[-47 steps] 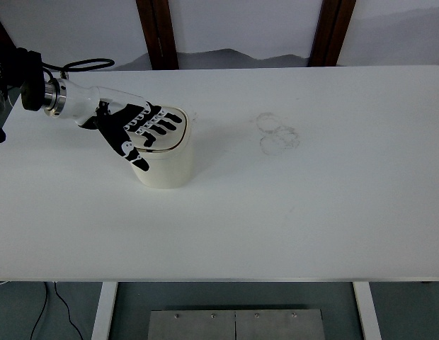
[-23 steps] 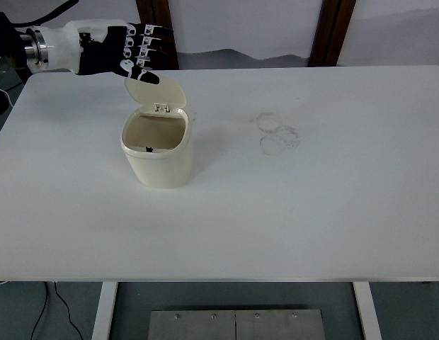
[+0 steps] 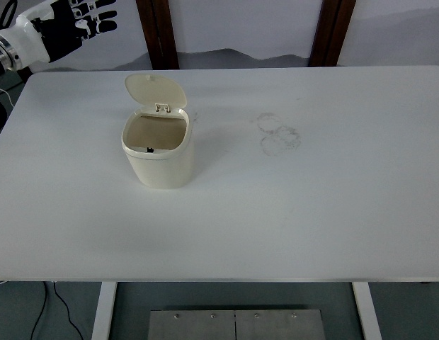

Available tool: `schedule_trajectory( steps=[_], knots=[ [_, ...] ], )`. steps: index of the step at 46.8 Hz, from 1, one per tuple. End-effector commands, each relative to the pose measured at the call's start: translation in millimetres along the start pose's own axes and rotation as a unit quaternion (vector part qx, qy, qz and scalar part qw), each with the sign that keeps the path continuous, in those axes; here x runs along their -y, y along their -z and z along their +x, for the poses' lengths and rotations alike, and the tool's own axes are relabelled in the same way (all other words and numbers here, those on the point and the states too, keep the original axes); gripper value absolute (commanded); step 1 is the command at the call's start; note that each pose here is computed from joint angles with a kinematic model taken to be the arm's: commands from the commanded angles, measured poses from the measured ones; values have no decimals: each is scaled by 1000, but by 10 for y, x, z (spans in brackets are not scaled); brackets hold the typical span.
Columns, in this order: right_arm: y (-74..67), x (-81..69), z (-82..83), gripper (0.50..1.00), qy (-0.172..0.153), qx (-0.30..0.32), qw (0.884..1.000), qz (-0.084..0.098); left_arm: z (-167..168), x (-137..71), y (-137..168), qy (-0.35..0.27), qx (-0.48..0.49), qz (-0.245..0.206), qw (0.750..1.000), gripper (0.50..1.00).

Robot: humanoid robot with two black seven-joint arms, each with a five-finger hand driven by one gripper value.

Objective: Open trash bin

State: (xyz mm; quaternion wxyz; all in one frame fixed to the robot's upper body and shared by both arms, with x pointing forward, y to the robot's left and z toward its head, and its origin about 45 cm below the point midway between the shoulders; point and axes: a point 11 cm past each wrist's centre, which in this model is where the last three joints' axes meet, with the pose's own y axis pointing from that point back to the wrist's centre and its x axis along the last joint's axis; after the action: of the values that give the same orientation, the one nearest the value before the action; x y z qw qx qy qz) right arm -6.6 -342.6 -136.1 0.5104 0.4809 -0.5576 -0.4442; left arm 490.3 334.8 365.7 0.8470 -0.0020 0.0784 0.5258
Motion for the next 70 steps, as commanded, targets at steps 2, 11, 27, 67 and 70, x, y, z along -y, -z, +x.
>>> schedule_trajectory(
  steps=[2,11,27,67,70],
  knots=[
    [5,0,0,993,0,0,1000,0,141,-52,95,-28,-42,-20,999,1000],
    [-4,0,0,993,0,0,1000,0,569,-264,407,-98,-113,-54,987,1000],
    [-4,0,0,993,0,0,1000,0,957,-627,1028,-160,-193,-87,964,1000],
    [4,0,-1,993,0,-1,1000,0,1054,-1258,1910,-212,-273,-102,933,1000],
    [-4,0,0,993,0,0,1000,0,1062,-1264,1899,-213,-273,-104,932,1000]
  ],
)
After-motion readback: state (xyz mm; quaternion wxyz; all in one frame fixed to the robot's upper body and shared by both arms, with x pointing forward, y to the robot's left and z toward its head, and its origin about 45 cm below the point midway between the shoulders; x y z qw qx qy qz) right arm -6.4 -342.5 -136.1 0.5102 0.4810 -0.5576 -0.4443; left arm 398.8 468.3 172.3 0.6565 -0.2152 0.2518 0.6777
